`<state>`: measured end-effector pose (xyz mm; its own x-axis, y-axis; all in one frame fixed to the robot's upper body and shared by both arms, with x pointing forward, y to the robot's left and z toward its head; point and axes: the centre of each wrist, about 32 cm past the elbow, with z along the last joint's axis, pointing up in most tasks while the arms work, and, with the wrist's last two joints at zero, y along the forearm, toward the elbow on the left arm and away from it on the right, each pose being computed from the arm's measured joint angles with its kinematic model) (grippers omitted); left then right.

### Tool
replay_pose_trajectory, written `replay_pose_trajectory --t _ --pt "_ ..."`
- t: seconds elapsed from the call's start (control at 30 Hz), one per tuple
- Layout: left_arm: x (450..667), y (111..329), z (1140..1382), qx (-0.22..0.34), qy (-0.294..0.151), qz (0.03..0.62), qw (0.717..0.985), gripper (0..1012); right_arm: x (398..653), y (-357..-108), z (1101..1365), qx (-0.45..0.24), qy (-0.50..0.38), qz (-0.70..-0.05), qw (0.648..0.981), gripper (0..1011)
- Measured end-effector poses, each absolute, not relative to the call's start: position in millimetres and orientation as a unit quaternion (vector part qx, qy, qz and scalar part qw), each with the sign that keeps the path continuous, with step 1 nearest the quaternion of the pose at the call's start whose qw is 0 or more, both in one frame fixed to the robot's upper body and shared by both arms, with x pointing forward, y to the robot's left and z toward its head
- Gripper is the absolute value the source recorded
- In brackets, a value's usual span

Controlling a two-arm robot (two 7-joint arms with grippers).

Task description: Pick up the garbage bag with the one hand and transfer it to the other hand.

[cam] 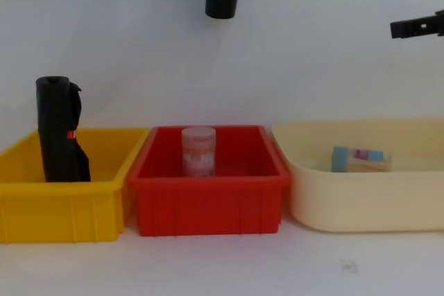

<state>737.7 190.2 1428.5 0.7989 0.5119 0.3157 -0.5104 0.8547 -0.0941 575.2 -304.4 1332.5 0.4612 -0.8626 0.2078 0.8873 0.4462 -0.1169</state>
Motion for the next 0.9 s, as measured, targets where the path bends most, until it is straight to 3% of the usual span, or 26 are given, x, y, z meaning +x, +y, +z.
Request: replay_pose_trajectory --t 0.3,0.9 --pt "737.7 190.3 1428.5 -0.002 -0.167 0.270 0.948 483 584.7 -299.0 1333.6 -0.098 -0.071 -0.496 0.860 1001" --pt "737.8 190.3 1428.5 -0.002 -0.167 0.270 0.948 483 624.6 -270.6 1335.9 -0.064 -0.104 -0.397 0.909 1002"
